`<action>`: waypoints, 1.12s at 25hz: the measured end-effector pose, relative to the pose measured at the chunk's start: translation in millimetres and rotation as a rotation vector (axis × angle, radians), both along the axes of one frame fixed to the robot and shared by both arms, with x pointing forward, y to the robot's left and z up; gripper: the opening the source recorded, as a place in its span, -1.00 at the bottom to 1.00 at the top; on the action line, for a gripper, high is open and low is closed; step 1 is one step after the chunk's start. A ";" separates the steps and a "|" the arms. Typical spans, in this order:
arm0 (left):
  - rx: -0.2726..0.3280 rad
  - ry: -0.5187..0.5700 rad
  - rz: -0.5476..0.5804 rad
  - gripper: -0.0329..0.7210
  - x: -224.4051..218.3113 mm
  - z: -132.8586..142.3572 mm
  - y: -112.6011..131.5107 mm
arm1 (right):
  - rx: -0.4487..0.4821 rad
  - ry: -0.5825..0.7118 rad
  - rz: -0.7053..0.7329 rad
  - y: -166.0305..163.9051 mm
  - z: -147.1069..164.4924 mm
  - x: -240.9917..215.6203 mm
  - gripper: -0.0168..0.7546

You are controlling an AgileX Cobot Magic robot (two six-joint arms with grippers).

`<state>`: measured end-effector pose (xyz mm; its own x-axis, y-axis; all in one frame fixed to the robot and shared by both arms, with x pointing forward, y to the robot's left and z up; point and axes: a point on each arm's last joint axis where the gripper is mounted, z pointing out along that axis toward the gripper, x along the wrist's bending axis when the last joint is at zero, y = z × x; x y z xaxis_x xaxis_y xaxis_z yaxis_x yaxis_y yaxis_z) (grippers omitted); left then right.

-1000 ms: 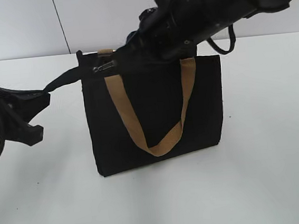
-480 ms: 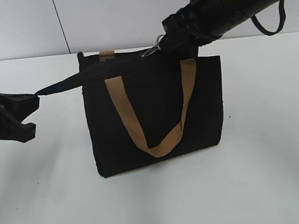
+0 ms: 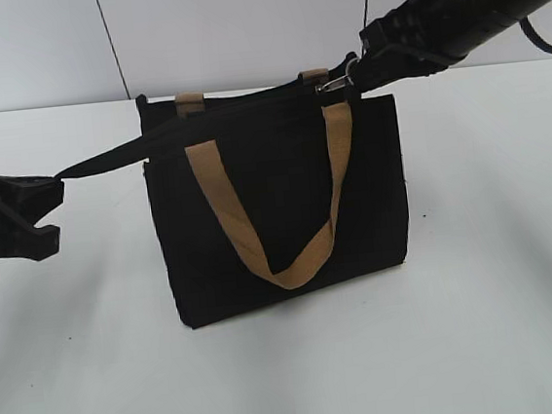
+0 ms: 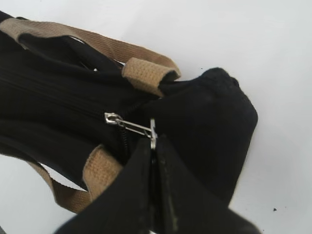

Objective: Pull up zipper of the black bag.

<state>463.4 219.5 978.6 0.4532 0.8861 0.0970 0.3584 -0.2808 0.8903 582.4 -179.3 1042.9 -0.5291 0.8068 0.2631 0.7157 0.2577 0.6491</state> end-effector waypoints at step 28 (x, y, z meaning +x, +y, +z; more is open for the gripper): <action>-0.079 0.361 0.282 0.36 -38.2 58.9 10.1 | -0.029 0.202 0.155 -6.2 41.4 -60.4 0.56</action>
<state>425.2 229.5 1037.5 0.1856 0.9780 -0.0950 0.7021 -0.0643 0.7092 522.0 -185.5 1084.3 -0.5864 0.7287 0.3539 0.7804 0.3910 0.4880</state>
